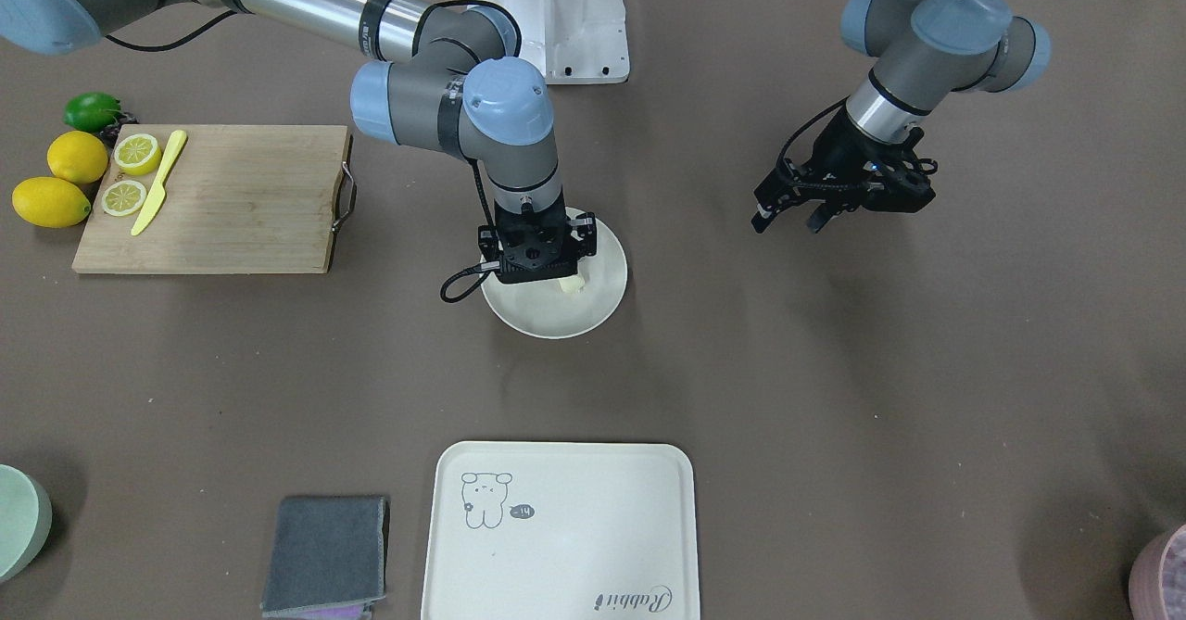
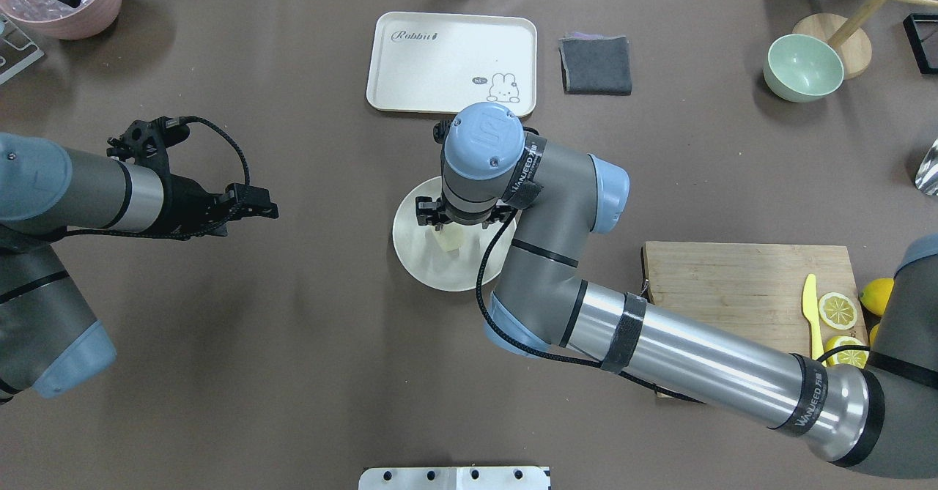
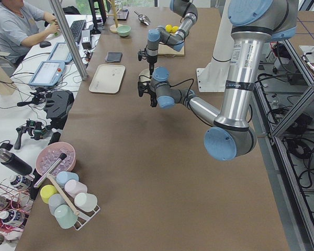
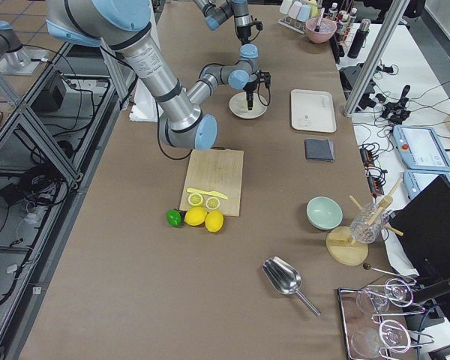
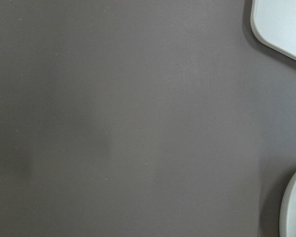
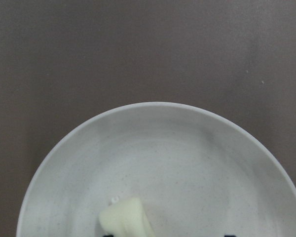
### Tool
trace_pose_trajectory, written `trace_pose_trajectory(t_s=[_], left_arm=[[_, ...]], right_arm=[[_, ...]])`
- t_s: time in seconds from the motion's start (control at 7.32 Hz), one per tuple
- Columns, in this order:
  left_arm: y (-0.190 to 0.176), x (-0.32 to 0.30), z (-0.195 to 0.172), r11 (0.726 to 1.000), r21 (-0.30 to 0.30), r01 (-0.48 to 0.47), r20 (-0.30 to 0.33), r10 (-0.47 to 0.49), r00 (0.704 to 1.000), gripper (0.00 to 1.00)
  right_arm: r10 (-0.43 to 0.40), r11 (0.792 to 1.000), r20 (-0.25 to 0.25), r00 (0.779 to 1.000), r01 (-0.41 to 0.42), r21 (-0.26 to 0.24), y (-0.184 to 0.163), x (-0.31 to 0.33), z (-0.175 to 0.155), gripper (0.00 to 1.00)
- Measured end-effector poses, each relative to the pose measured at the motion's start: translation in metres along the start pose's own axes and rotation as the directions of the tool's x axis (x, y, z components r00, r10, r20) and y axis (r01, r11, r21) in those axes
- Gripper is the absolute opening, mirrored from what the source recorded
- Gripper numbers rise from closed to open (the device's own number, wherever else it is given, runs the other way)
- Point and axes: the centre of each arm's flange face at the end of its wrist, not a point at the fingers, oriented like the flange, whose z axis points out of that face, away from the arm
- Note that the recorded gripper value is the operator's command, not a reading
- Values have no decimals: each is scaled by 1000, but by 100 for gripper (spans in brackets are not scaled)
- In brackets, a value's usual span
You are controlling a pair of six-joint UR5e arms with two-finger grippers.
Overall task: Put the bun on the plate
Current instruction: 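Open the right gripper to release the bun and lift away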
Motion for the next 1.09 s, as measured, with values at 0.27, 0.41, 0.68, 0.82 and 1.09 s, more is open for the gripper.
trace_pose_trajectory(t_s=[0.27, 0.41, 0.68, 0.82, 1.09], left_arm=[[-1, -1, -8, 999, -42, -9, -9, 9, 1000, 98], [-11, -10, -18, 998, -59, -37, -8, 37, 999, 98], [-54, -95, -65, 982, -74, -176, 58, 181, 982, 98], [-70, -158, -102, 965, -91, -244, 84, 252, 964, 98], [-83, -262, -174, 941, -108, -321, 105, 332, 938, 98]], right_arm=[[12, 1000, 41, 999, -13, 15, -4, 17, -54, 99], [32, 999, 45, 998, -32, 5, -6, 50, -93, 99], [0, 1000, 17, 1000, 0, -28, -14, 177, -146, 99], [-64, 997, -19, 998, 63, -43, -19, 246, -152, 99], [-189, 980, -69, 979, 184, -82, -28, 390, -172, 100]])
